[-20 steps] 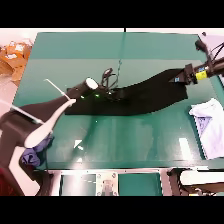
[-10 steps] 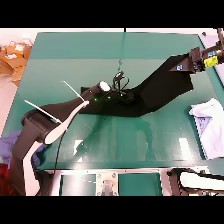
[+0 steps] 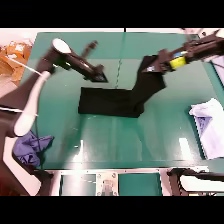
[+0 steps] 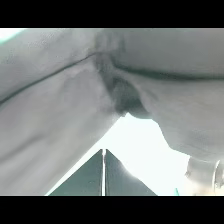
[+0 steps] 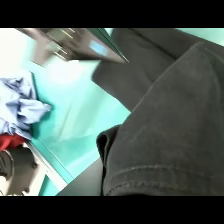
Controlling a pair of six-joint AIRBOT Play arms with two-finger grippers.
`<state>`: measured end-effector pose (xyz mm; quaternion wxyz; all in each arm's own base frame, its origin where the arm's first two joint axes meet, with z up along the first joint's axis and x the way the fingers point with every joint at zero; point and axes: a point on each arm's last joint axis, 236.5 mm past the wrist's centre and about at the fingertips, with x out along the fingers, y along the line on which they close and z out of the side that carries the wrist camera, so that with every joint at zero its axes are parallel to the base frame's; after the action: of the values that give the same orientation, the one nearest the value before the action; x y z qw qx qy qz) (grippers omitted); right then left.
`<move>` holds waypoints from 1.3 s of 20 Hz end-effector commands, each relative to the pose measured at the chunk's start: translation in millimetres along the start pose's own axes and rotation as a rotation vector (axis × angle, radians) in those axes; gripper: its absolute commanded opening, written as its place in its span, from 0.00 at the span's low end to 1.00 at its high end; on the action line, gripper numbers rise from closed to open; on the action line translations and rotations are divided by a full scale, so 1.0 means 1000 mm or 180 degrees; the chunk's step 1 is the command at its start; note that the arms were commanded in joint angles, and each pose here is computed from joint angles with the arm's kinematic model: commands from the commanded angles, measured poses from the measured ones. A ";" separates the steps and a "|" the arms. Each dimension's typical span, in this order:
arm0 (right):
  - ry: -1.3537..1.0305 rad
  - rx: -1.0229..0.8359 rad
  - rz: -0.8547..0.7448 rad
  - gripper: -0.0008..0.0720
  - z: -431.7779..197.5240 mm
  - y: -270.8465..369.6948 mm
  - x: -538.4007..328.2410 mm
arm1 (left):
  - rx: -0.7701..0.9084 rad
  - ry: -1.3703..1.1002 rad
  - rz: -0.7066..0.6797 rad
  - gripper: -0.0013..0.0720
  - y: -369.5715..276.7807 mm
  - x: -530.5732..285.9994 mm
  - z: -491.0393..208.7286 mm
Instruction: Fold the shirts.
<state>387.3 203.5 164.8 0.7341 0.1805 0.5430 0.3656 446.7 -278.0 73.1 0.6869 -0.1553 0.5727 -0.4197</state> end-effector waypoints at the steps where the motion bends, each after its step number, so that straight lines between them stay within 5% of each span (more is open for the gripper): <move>1: 0.0059 -0.0006 0.0145 0.03 0.007 0.035 0.095 | -0.0046 -0.0085 0.0272 0.05 0.018 -0.090 -0.004; 5: -0.0062 0.0044 0.0332 0.04 -0.009 0.076 0.269 | -0.0079 -0.0380 0.0399 0.05 0.030 -0.137 0.000; 6: -0.0185 0.0150 0.0392 0.32 -0.014 0.085 0.305 | -0.0064 -0.0420 0.0410 0.05 0.033 -0.143 0.001; 7: -0.0361 0.0265 0.0418 0.73 -0.014 0.089 0.331 | -0.0078 -0.0425 0.0405 0.05 0.035 -0.147 0.000; 10: -0.0654 0.0390 0.0416 0.75 0.012 0.080 0.326 | -0.0091 -0.0389 0.0412 0.05 0.039 -0.150 -0.005; 15: -0.0412 0.0339 0.0179 0.75 0.055 -0.018 0.196 | -0.0036 -0.0382 0.0416 0.05 0.040 -0.150 -0.005; 21: 0.0128 0.1053 -0.0283 0.75 0.001 -0.174 0.106 | -0.0033 -0.0374 0.0414 0.05 0.039 -0.150 -0.006; 26: 0.0387 0.1494 -0.0344 0.75 -0.072 -0.226 0.128 | -0.0035 -0.0386 0.0417 0.05 0.040 -0.150 -0.005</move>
<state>444.6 156.6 -60.7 0.6813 0.2865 0.6373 0.2182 458.6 -140.1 142.0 0.7437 -0.1464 0.5430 -0.3614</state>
